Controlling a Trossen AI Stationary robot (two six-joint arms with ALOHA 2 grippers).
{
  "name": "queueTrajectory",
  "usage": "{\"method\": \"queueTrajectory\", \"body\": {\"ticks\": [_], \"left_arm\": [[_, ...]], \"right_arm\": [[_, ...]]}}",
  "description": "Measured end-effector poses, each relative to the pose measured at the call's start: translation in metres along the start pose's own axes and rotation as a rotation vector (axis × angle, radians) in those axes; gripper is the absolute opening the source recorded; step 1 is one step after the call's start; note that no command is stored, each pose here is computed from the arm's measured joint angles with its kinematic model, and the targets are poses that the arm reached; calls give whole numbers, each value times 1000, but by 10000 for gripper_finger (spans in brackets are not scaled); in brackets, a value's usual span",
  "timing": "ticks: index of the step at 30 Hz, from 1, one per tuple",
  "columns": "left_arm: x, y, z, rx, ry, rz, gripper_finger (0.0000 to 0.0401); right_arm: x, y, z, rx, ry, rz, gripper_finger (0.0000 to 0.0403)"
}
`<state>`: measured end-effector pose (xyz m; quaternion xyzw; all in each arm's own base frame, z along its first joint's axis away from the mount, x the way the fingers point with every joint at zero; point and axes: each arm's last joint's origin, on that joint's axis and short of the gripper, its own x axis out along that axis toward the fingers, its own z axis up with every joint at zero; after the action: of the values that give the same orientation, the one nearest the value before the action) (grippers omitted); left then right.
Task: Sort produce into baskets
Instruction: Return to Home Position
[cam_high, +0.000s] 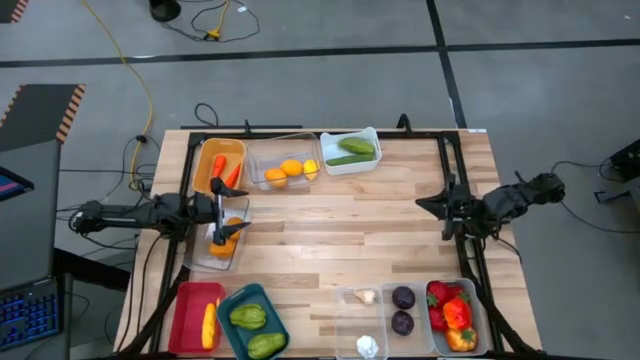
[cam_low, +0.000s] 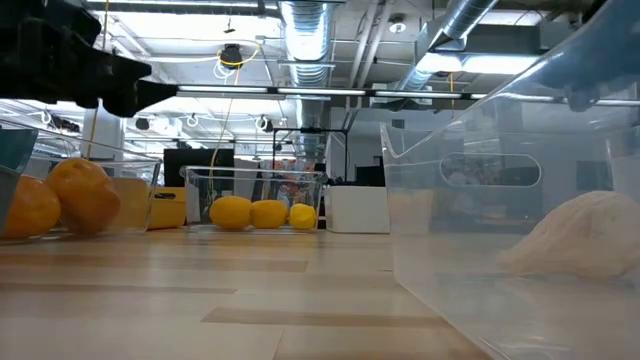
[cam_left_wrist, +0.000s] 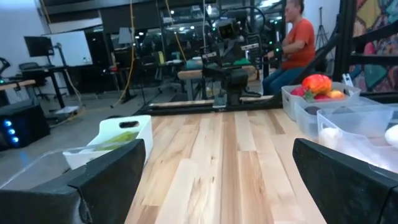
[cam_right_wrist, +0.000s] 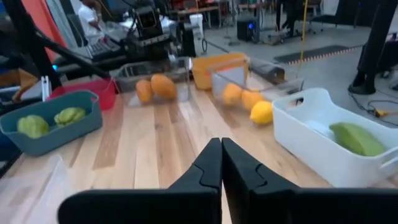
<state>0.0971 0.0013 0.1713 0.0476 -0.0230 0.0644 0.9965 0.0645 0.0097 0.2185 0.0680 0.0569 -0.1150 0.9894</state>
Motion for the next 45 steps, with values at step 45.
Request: {"method": "queueTrajectory", "body": {"ticks": [45], "left_arm": [[0,1,-1,34,5,-34,396]], "right_arm": [[38,-7,-40,-172,-189,80,33]]}}
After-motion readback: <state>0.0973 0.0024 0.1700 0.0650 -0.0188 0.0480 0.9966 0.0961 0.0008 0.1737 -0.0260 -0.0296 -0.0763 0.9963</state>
